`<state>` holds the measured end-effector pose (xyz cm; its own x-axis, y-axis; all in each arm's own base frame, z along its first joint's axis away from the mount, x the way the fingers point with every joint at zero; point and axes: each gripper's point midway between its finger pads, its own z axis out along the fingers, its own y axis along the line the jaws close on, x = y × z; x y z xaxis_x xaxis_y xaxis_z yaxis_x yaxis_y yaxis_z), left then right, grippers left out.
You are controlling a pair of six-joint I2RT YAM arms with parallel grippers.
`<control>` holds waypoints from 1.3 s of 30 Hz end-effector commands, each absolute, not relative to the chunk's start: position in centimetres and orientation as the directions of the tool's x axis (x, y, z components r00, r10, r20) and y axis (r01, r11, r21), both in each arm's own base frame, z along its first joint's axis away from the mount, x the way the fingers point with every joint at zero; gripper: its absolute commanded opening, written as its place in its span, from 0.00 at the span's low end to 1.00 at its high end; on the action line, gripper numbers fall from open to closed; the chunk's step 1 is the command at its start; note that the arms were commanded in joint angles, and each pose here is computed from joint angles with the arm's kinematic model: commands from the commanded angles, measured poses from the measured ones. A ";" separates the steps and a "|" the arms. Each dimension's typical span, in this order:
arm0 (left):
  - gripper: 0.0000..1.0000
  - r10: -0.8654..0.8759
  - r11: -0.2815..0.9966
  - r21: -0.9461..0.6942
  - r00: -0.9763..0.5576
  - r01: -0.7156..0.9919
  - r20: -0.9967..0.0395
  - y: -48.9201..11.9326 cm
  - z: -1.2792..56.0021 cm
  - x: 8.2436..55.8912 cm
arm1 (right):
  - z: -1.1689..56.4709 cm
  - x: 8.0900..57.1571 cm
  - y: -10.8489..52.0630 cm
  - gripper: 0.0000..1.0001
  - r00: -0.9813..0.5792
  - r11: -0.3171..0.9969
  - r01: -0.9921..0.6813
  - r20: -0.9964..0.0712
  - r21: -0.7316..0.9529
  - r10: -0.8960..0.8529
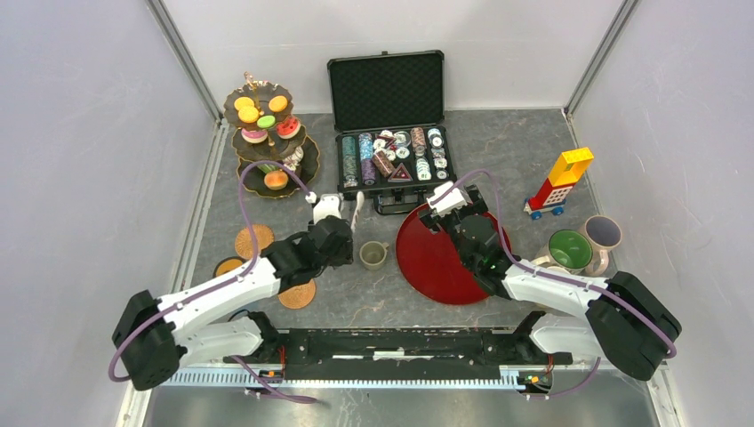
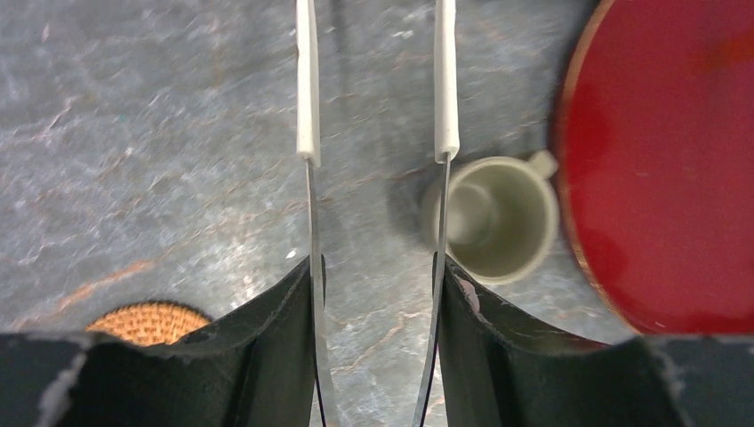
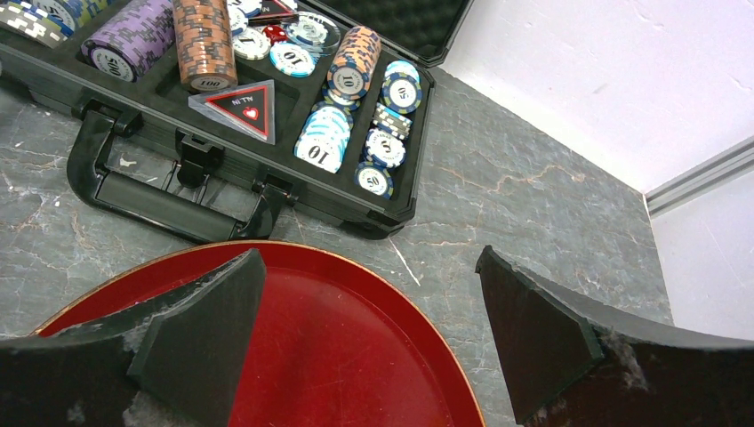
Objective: Serve the afternoon tea
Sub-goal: Place the clamp on the tray.
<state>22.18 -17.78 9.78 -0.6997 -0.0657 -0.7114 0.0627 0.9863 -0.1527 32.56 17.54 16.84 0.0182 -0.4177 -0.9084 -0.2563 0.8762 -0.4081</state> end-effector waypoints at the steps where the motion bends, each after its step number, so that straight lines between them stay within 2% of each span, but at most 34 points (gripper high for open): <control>1: 0.52 -0.015 0.925 -0.239 -0.601 0.295 -0.799 -21.5 14.3 22.9 | 19.3 33.0 17.9 0.98 0.062 0.897 -0.228 -0.925 -0.380 -0.376; 7: 0.52 0.248 0.823 -0.153 -0.588 0.547 -0.770 -25.0 12.9 19.7 | 20.2 33.1 17.1 0.98 0.040 0.938 -0.178 -0.955 -0.296 -0.294; 13: 0.51 0.414 0.696 -0.084 -0.495 0.713 -0.764 -29.8 11.4 16.6 | 20.7 33.8 11.4 0.98 -0.072 0.977 0.063 -0.977 -0.205 -0.200; 16: 0.51 0.482 0.647 -0.041 -0.450 0.762 -0.752 -31.6 10.8 15.6 | 20.3 33.9 10.4 0.98 -0.088 0.974 0.096 -0.977 -0.204 -0.196; 24: 0.54 0.586 0.576 -0.016 -0.426 0.818 -0.689 -34.1 8.5 14.4 | 19.5 34.5 11.2 0.98 -0.086 0.982 0.026 -0.979 -0.186 -0.183; 30: 0.62 0.633 0.569 0.002 -0.437 0.822 -0.639 -34.9 7.0 14.5 | 19.2 34.8 11.1 0.98 -0.096 0.985 0.006 -0.981 -0.172 -0.171; 39: 0.69 0.598 0.607 0.021 -0.439 0.794 -0.670 -35.0 8.6 15.5 | 19.3 34.7 11.1 0.98 -0.090 0.986 -0.004 -0.982 -0.168 -0.168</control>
<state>14.58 -34.11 5.88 -0.4859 0.6252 -0.6108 0.7918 0.6108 -0.0047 34.41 10.72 17.85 -0.1297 -0.2109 -0.9689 -0.0017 0.9772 -0.2125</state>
